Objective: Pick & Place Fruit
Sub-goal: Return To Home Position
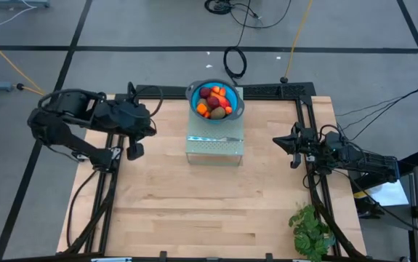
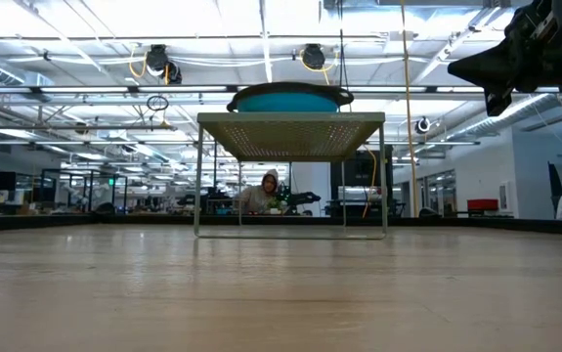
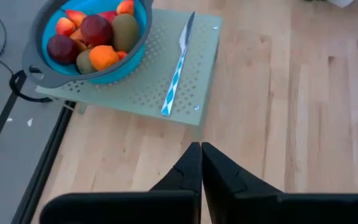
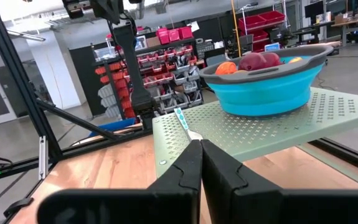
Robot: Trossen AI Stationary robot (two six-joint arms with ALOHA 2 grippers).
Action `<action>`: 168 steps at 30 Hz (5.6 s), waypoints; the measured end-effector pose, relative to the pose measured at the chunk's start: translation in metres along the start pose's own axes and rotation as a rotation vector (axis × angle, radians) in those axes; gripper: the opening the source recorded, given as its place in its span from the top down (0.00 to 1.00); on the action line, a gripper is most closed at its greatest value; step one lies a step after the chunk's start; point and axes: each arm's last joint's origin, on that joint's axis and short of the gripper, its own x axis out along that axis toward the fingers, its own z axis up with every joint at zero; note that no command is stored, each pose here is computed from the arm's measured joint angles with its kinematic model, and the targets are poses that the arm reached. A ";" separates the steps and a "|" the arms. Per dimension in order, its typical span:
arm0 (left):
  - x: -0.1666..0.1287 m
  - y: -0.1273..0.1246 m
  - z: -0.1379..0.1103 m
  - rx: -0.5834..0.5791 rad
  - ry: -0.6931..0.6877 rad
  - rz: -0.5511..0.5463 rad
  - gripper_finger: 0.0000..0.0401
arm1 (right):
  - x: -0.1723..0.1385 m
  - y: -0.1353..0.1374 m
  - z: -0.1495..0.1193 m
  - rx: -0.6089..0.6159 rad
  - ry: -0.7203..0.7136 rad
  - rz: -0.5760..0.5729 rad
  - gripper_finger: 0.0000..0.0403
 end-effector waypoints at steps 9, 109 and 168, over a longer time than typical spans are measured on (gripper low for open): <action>0.001 -0.011 0.002 0.019 -0.052 -0.055 1.00 | 0.000 0.000 0.000 0.000 0.000 0.000 1.00; 0.169 0.003 -0.263 -0.074 -0.827 -0.406 1.00 | 0.000 0.000 -0.001 -0.052 0.007 -0.002 1.00; 0.173 0.001 -0.262 -0.056 -0.819 -0.430 0.95 | 0.007 -0.008 -0.031 -0.333 0.005 0.000 1.00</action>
